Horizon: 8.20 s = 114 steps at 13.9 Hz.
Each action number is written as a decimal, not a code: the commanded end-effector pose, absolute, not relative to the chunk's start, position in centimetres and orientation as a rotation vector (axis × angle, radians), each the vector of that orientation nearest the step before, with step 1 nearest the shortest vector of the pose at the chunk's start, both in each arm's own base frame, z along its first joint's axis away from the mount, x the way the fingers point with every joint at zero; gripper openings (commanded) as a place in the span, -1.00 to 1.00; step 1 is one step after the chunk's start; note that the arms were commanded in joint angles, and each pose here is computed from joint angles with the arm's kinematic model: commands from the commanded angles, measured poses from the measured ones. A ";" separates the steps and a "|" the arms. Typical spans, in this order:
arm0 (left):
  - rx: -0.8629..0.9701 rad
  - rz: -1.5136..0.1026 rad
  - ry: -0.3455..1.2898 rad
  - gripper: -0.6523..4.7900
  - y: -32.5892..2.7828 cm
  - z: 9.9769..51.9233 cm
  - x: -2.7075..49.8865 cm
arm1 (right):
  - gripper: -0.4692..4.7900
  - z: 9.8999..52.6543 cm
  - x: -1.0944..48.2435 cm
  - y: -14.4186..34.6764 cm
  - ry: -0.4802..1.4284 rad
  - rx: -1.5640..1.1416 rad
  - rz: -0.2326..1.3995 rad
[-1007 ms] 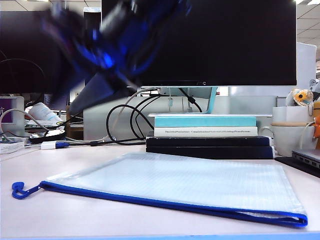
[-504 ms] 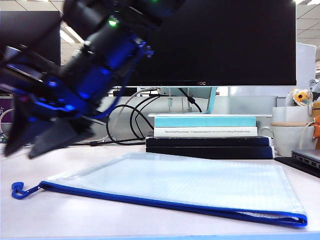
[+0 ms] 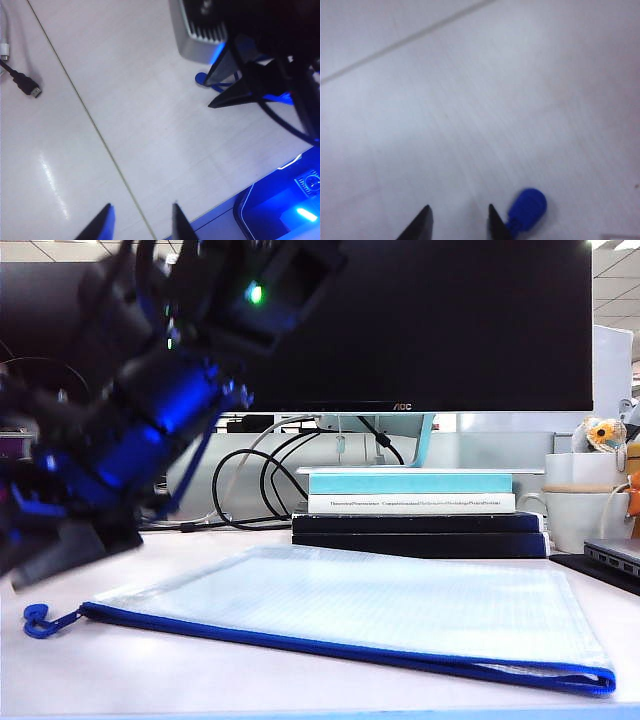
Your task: Pick up the transparent plastic file bag with a blue zipper and close its zipper.
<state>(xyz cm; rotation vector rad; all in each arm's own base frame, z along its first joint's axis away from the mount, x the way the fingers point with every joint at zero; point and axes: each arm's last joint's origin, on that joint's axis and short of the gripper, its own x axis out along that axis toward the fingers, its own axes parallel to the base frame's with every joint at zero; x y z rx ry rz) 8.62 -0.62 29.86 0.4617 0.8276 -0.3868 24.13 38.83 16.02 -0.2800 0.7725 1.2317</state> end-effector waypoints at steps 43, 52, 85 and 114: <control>0.433 -0.319 0.678 0.61 -0.6 31.1 8.7 | -0.26 17.1 25.3 41.3 0.891 -0.509 1.084; 0.434 -0.319 0.676 0.60 -0.6 31.1 8.7 | -0.47 15.6 25.4 41.3 0.932 -0.533 1.063; 0.369 -0.425 0.655 0.57 -1.0 31.1 8.6 | -0.25 16.4 27.4 40.6 1.133 -0.397 1.083; 0.392 -0.543 0.578 0.90 -1.3 31.4 8.7 | -0.84 29.1 26.2 37.5 0.839 -0.467 1.015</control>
